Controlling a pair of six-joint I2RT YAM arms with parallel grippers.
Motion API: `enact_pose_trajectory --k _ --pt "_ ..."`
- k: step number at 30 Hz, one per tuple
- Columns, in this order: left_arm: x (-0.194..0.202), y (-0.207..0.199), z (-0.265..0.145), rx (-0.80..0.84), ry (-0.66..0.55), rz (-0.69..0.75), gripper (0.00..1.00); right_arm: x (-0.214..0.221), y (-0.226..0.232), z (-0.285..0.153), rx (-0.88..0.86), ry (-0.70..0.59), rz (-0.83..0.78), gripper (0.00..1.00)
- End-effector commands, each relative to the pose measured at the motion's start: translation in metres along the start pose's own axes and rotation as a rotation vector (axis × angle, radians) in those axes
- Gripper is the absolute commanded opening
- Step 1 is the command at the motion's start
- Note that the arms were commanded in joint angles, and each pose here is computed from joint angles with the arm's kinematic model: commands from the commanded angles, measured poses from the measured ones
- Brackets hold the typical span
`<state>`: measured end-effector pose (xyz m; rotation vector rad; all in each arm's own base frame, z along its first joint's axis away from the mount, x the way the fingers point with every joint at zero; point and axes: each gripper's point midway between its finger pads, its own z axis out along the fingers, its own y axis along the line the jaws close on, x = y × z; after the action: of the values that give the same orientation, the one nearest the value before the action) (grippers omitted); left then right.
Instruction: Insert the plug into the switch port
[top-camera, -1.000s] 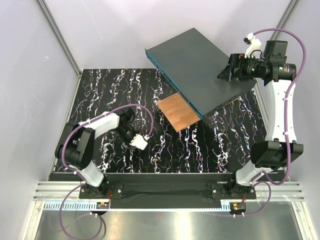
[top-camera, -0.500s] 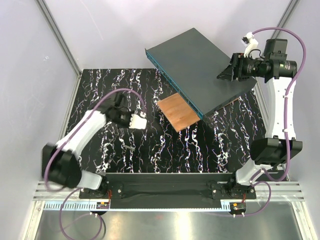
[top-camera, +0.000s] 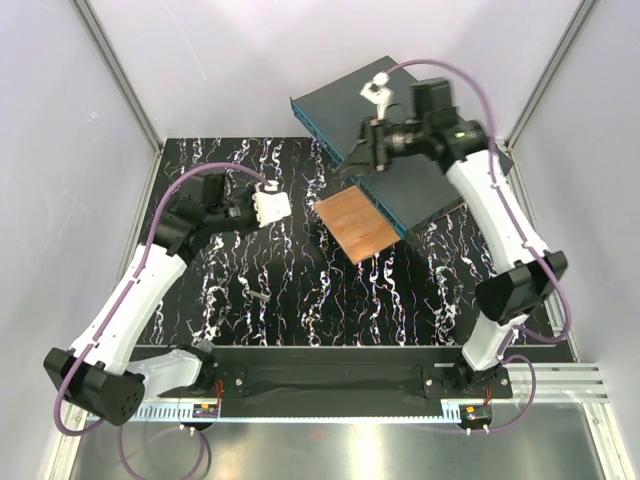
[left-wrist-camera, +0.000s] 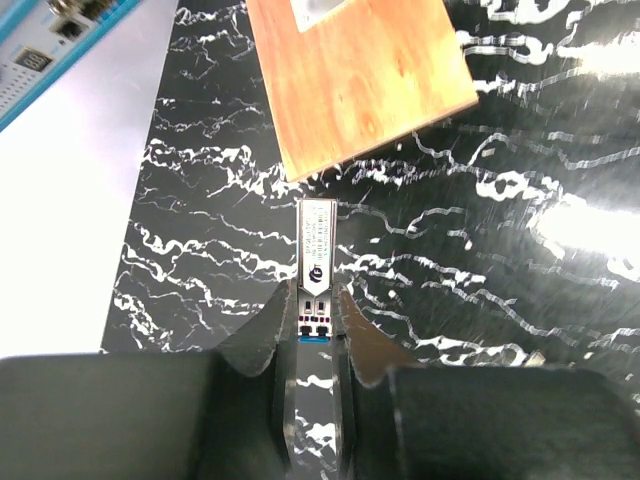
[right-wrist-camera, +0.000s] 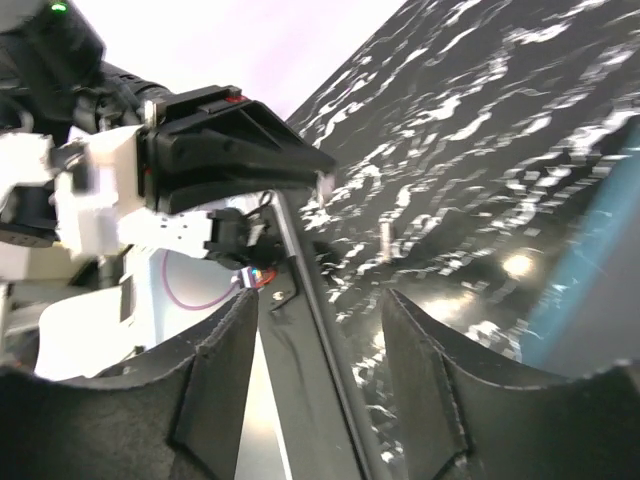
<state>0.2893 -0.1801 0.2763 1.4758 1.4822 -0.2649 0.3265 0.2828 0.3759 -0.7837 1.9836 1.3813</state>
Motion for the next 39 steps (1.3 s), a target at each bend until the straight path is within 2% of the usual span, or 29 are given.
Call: enact_pose_trajectory --k 1,10,19,26,30,31,33,35,37,39 --pt "-0.035 0.026 -0.016 -0.134 -0.058 -0.044 0.00 -0.002 0.015 0.040 -0.043 0.003 0.007 0.58" --pt "-0.042 0.028 -0.020 -0.164 -0.082 -0.078 0.00 0.036 0.022 0.101 -0.054 0.116 0.038 0.57" --pt "-0.048 0.023 -0.016 -0.145 -0.100 -0.077 0.00 0.040 0.018 0.121 -0.069 0.137 0.073 0.56" --pt "-0.053 0.021 -0.014 -0.131 -0.109 -0.073 0.00 0.047 0.016 0.131 -0.076 0.156 0.087 0.50" --pt "-0.054 0.017 -0.010 -0.113 -0.107 -0.071 0.00 0.043 0.019 0.131 -0.085 0.150 0.079 0.39" --pt "-0.054 0.018 -0.010 -0.116 -0.108 -0.074 0.00 0.043 0.020 0.131 -0.091 0.151 0.080 0.30" --pt "-0.055 0.017 -0.010 -0.115 -0.111 -0.077 0.00 0.045 0.024 0.130 -0.115 0.159 0.085 0.18" --pt "-0.056 0.018 -0.010 -0.117 -0.113 -0.094 0.01 0.046 0.027 0.129 -0.136 0.165 0.083 0.10" --pt "-0.055 0.016 -0.013 -0.117 -0.111 -0.108 0.09 0.049 0.030 0.127 -0.153 0.174 0.075 0.00" --pt "-0.053 0.014 -0.018 -0.125 -0.107 -0.127 0.17 0.051 0.032 0.124 -0.168 0.183 0.070 0.00"
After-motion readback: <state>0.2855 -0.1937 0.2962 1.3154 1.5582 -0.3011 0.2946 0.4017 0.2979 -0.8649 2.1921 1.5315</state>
